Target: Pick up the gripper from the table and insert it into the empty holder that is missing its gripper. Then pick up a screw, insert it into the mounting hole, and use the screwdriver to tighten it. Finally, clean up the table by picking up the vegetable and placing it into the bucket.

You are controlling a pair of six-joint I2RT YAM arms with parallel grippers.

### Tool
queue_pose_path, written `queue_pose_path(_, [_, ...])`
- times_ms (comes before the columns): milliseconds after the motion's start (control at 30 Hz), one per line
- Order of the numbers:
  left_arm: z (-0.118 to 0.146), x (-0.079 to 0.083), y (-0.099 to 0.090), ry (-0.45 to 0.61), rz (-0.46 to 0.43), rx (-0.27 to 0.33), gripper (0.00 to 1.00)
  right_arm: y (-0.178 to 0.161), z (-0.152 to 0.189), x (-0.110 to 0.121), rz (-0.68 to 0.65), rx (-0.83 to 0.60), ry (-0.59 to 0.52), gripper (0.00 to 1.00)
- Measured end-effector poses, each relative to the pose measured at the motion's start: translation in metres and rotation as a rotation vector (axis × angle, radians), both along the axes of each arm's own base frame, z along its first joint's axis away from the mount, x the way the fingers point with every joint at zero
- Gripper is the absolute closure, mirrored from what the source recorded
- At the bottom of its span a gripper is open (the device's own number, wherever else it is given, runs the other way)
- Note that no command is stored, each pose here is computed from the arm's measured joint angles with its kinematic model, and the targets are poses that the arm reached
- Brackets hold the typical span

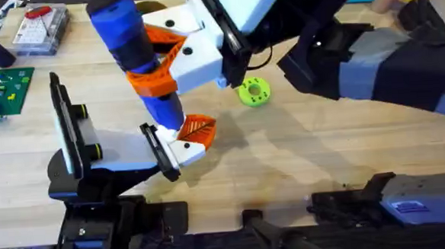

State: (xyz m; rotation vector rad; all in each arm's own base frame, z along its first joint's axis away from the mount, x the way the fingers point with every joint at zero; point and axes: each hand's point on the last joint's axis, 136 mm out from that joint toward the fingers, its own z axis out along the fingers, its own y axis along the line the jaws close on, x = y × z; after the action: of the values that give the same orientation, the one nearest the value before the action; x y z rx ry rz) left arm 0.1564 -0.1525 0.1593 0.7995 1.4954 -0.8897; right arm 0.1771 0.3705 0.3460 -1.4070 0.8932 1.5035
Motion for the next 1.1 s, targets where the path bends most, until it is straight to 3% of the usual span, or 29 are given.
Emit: queue_pose_path(1100, [0.0000,-0.0004,-0.0002,0.000,-0.002,0.000,0.989,-0.0030,-0.0014,-0.0071,0.041,0.004,-0.038,0.977])
